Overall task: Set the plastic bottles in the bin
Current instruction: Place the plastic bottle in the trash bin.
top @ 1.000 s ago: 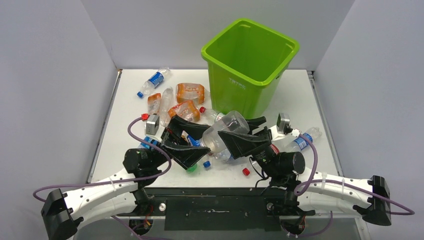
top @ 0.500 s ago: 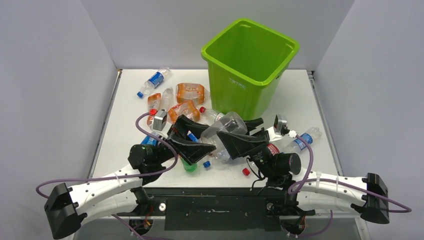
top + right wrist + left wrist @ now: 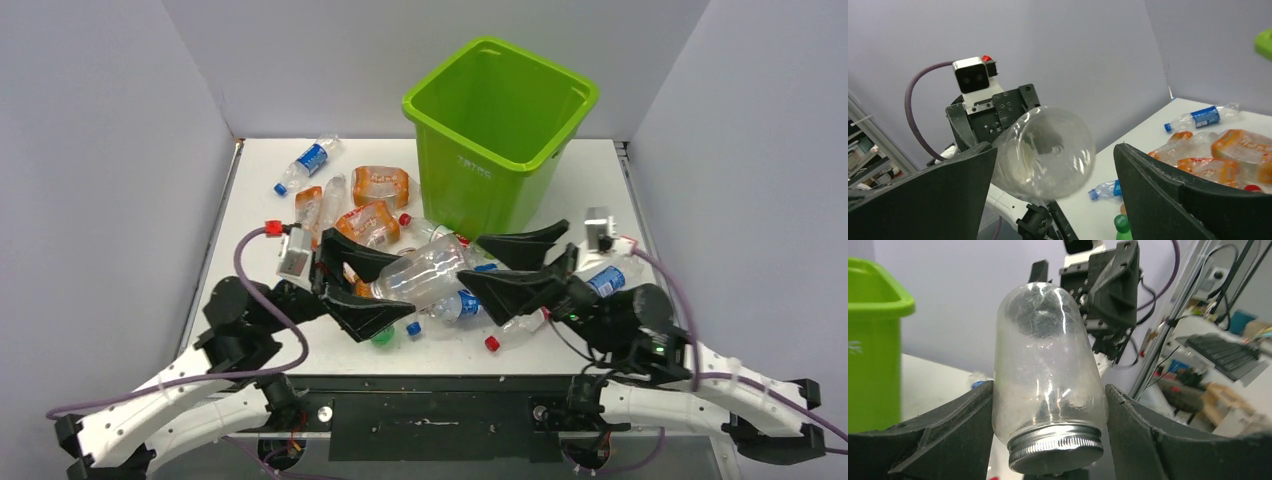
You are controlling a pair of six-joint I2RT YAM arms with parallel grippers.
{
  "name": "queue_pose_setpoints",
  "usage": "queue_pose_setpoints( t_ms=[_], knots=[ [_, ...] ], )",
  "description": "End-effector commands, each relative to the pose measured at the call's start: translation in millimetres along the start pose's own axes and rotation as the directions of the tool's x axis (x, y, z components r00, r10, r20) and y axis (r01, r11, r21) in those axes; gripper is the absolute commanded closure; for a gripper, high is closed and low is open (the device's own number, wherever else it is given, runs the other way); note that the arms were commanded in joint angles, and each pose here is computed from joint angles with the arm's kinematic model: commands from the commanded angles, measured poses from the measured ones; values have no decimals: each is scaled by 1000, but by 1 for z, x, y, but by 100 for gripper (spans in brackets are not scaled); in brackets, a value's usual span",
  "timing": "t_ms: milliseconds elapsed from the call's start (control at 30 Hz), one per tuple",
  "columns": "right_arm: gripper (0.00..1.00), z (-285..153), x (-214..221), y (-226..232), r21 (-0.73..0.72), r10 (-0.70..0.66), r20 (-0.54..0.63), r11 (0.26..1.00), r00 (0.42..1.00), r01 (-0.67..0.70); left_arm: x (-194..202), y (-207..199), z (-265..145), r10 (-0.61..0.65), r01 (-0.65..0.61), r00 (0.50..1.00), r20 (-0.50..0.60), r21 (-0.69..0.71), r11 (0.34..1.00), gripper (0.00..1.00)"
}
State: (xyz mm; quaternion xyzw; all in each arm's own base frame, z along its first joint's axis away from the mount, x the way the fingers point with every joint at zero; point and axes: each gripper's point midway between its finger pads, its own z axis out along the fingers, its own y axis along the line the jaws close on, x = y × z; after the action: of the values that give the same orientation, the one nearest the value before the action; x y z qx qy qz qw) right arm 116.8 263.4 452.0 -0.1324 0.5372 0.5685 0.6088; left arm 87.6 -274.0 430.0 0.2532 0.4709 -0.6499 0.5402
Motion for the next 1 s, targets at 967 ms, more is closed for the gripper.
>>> queue_pose_setpoints(
  t_ms=[967],
  knots=[
    [10,-20,109,-8,-335,-490,-693,868,529,365,50,-12,-55,409,-265,610,-678,311,913,100]
  ],
)
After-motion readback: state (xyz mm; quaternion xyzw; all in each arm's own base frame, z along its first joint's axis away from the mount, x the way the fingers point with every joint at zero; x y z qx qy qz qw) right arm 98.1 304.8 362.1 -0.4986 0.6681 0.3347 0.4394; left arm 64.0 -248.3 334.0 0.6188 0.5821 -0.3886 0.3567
